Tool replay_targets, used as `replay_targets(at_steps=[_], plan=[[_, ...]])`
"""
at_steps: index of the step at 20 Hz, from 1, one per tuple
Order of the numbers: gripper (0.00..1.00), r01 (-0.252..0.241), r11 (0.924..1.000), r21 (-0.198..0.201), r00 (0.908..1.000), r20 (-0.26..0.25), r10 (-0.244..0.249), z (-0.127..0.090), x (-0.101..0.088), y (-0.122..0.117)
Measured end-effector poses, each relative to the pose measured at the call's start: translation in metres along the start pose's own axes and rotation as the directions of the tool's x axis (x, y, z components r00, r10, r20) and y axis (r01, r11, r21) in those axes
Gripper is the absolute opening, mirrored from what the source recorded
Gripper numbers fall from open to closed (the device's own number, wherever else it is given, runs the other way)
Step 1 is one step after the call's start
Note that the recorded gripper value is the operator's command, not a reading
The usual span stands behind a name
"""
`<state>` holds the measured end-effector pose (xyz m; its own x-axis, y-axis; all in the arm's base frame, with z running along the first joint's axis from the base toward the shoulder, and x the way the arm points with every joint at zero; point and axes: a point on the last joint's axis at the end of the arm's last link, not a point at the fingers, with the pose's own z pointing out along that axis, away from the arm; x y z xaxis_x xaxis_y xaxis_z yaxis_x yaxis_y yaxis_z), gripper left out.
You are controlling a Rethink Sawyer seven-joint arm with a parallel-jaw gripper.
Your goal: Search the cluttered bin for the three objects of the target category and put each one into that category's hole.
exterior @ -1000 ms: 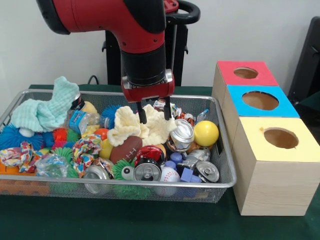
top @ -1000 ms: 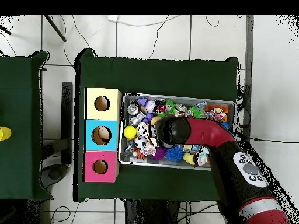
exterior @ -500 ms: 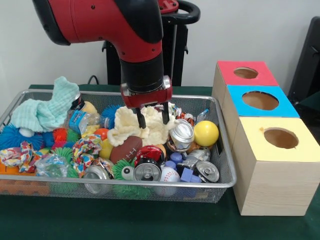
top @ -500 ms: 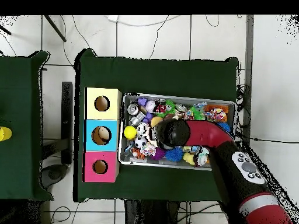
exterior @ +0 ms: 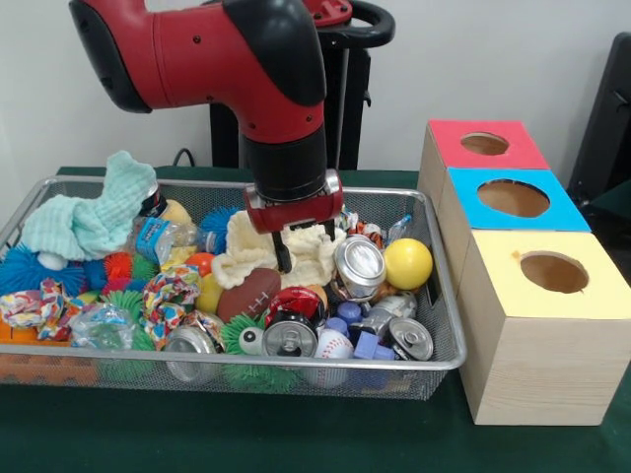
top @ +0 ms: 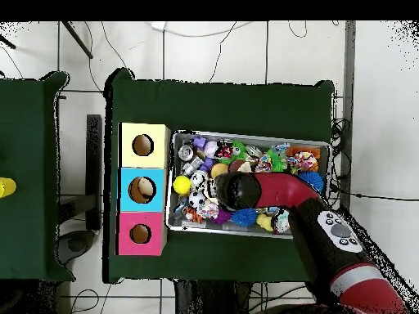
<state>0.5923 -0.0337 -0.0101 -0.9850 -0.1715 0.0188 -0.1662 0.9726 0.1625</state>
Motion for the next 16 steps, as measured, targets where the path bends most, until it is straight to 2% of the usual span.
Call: replay_targets(at_steps=[11, 12, 16], plan=[[1.00, 0.023, 0.9997, 0.011, 0.9994, 0.027, -0.023, 0.0076, 0.0003, 0.0016], [0.00, 0.023, 0.9997, 0.012, 0.9992, 0.032, -0.024, 0.0076, -0.0004, 0.0016], [0.00, 0.027, 0.9995, 0.017, 0.9983, 0.051, -0.028, 0.0064, -0.0039, 0.0026]])
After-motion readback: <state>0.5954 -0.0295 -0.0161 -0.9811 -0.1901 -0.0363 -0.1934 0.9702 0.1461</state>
